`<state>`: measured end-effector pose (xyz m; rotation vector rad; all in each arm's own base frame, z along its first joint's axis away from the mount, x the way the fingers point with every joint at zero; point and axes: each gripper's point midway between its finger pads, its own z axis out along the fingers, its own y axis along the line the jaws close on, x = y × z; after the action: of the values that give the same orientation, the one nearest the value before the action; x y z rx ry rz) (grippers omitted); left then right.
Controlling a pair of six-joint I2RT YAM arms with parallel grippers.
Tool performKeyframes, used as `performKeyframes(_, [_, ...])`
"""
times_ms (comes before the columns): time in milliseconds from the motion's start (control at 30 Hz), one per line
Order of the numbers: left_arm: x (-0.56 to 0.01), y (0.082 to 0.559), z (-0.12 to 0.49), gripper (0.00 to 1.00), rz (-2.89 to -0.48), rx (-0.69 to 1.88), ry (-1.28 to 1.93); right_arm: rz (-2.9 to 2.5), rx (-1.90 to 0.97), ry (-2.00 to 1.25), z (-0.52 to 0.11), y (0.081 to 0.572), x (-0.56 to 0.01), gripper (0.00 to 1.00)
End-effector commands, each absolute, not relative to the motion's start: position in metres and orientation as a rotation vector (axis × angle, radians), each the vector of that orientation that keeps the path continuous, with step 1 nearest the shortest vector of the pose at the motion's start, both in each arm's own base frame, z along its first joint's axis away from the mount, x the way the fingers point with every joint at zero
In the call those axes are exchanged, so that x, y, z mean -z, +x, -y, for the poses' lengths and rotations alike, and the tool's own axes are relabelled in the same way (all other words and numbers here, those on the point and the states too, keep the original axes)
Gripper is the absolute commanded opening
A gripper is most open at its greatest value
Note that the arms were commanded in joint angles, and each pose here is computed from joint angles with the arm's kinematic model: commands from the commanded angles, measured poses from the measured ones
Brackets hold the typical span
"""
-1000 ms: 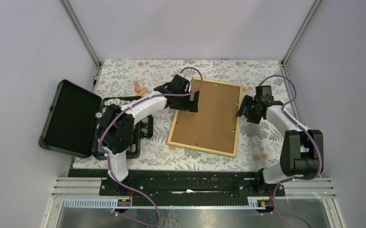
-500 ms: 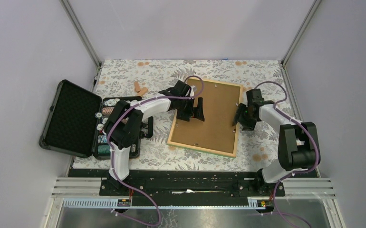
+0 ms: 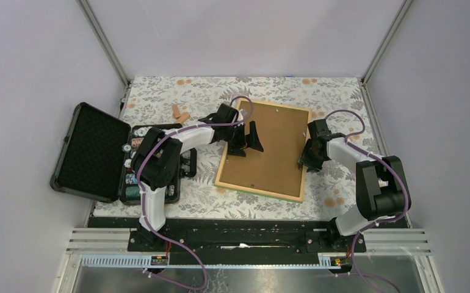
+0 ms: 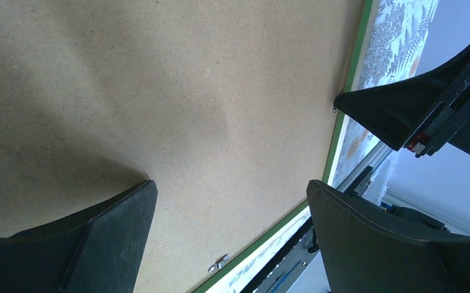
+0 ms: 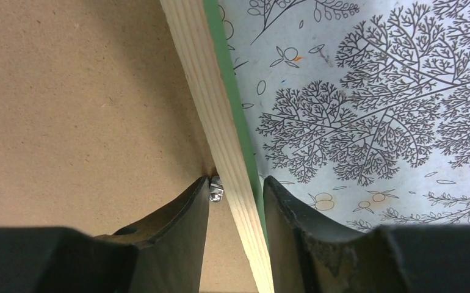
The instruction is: Put the photo into the frame
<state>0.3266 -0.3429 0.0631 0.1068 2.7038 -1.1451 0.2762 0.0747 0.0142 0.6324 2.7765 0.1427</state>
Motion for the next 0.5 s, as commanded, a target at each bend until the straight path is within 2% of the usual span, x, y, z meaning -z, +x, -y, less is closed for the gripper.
performKeyframes(0, [-0.056,0.319,0.347,0.99,-2.724,1.186,0.108,-2.774,-0.023,0.66,-0.062,0.272,-0.006,0.44])
performKeyframes(100, [-0.056,0.319,0.347,0.99,-2.723,1.176,0.113,-2.77,-0.017,0.664,-0.061,0.27,-0.006,0.4])
performKeyframes(200, [-0.055,0.32,0.346,0.99,-2.722,1.166,0.115,-2.742,-0.048,0.681,-0.063,0.27,-0.009,0.19])
performKeyframes(333, [-0.054,0.319,0.346,0.99,-2.729,1.17,0.114,-2.715,-0.108,0.716,-0.069,0.272,-0.011,0.0])
performKeyframes(467, [-0.054,0.319,0.345,0.99,-2.725,1.159,0.119,-2.682,-0.166,0.752,-0.074,0.277,-0.014,0.0])
